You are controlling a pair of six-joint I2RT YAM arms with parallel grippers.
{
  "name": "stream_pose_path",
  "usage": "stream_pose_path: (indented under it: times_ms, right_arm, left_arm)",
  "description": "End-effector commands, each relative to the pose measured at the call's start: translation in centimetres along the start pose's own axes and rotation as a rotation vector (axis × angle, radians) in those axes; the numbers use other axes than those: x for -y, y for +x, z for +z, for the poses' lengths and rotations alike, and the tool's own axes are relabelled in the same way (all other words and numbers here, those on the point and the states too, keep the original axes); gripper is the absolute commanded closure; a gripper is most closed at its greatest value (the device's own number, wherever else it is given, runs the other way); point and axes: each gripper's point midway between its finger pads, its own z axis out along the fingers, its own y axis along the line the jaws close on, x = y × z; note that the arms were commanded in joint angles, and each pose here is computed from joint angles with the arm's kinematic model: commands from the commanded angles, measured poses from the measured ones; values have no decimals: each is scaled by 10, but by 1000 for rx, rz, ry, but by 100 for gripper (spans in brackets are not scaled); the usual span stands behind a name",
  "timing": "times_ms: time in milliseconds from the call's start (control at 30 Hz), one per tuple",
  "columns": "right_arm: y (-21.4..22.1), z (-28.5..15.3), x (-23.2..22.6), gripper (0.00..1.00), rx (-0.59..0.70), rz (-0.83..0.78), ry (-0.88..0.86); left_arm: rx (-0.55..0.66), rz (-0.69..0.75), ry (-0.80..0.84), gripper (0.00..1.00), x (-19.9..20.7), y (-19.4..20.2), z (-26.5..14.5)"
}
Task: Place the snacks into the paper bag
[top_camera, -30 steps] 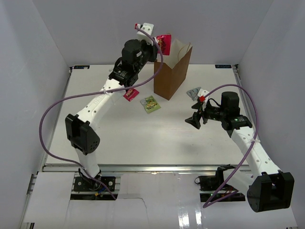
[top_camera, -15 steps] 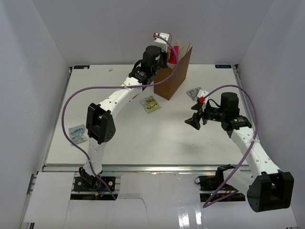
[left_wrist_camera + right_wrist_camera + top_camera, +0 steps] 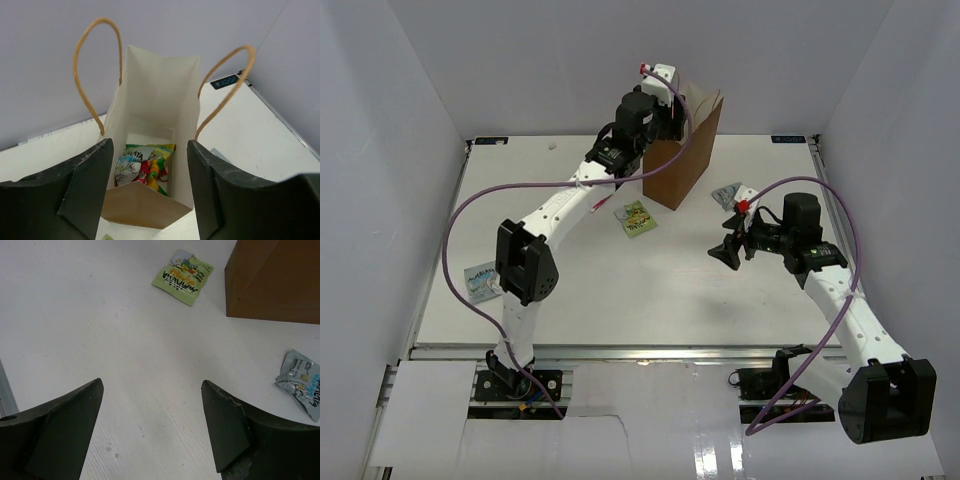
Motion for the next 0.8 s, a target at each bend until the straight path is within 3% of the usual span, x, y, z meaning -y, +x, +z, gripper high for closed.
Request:
stream_pose_path:
  times_ms: [0,133,200,333,500,767]
  right_arm:
    - [4,2,22,15,-16,40,117]
    - [17,0,67,15,-45,163,368]
    - [25,-4,88,15,-55,256,501]
    - [52,6,124,13,-150,368,679]
    - [77,37,163,9,-330,409,701]
    - [99,87,241,7,-499,259,698]
  left_arm:
    - [136,23,84,27,11,-89,-70]
    - [105,70,214,18,19,-58,-137]
    - [107,85,263,2,20,-40,-169]
    - [51,94,270,2,3,33,-240]
    - [-20,192,200,2,-23,88,-265]
    - [-115,210,228,2,-18,97,-261]
